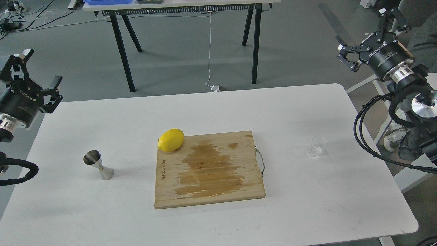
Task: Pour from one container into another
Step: 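Move the left gripper down toward the steel jigger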
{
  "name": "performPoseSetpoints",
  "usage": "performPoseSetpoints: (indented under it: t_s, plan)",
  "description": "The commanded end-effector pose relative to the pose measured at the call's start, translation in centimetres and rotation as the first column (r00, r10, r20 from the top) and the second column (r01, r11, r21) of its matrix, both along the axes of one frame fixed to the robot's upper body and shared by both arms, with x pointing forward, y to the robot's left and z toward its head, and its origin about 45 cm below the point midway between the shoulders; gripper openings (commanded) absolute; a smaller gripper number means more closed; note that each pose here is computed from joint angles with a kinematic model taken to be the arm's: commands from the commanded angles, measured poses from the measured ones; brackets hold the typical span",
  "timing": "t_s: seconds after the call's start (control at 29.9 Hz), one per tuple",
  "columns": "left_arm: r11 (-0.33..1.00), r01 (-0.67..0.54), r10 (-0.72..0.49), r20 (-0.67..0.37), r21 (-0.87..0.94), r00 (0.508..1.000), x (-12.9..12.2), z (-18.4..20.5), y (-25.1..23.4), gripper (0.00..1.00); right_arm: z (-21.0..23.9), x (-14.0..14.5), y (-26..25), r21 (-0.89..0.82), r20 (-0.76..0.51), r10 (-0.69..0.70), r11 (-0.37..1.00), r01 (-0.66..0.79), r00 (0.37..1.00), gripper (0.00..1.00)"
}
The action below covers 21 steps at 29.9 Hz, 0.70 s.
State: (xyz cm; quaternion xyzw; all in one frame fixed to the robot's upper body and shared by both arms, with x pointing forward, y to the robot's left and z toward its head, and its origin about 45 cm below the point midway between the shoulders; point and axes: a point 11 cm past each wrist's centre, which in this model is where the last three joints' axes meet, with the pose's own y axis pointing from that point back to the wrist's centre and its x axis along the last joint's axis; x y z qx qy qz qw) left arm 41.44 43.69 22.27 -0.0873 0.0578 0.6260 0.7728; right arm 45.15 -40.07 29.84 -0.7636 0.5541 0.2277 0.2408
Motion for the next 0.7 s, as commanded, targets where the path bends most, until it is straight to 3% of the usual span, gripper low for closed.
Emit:
performPoseSetpoints:
  t_s: [0.0,0.5,0.67]
  plan:
    - [1.0,0.0,0.0,-0.008,0.005,1.0,-0.2,-0.2,0.1,0.99,0.4,0.1,0.1,0.0,0.009,0.002,1.0,-0.002,1.0,0.99]
    - [0.999,-0.04,0.04,0.014,0.006,0.999,-0.3,1.2,2.0,0.99,0.3,-0.1,-0.5,-0.013,0.001,-0.007,1.0,0.007,1.0,0.99]
    - [0.961,0.07,-0.068,-0.019,0.267,0.998,0.0,2.2,1.6,0.99,0.1,-0.4,-1.1,-0.019,-0.004,-0.017,1.0,0.017,1.0,0.99]
